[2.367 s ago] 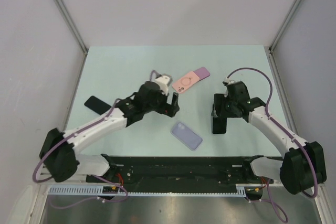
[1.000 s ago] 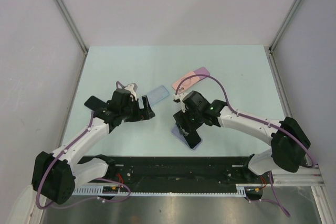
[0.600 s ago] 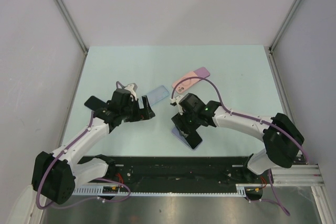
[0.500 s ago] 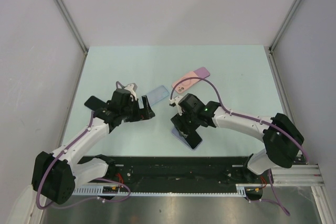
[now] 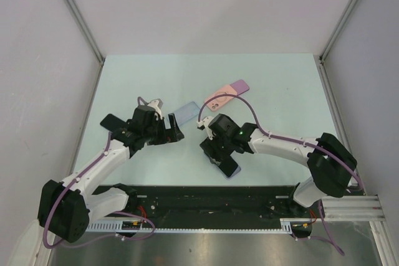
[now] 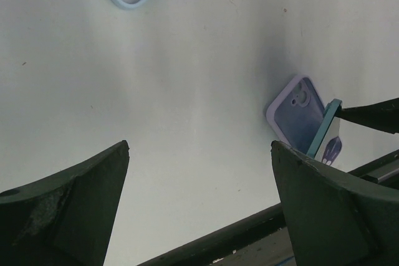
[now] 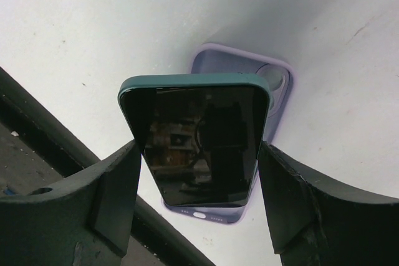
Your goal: Put the phone into the phone case
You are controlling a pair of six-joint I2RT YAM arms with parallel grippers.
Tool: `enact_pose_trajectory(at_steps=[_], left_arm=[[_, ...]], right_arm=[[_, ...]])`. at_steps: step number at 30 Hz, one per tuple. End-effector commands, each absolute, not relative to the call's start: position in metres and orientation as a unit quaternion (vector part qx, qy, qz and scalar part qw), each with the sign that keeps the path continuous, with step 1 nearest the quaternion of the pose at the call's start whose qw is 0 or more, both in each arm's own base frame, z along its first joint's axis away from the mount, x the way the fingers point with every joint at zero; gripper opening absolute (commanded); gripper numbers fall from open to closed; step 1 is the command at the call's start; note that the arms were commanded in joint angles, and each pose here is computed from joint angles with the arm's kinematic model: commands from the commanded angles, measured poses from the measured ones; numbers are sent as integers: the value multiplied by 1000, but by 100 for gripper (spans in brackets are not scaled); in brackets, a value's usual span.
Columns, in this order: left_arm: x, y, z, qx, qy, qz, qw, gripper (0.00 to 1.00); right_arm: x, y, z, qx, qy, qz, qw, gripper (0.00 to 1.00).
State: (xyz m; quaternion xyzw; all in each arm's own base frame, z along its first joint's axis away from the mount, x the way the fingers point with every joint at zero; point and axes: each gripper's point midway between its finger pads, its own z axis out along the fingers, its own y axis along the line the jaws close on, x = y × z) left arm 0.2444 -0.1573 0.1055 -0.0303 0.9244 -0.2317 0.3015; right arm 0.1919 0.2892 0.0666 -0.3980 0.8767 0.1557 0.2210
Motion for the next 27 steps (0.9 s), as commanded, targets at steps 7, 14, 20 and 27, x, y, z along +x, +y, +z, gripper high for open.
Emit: enact_pose_trajectory(at_steps=[7,14,20,27], left_arm=[[249,-157,113,-43,917,-242,313,100],[251,-160,112,-41,918,-247,309,100],[249,-167,114,-35,913,-267,306,99],[233,-216,120,-22,860,-430,273,81]], right_arm=[[213,283,77,-339,893,128,266,57],[223,272,84,-289,908,117,278,57],[222,272,88,-256,919,150,261,51],[222,267,90,-250,921,145,262,48]])
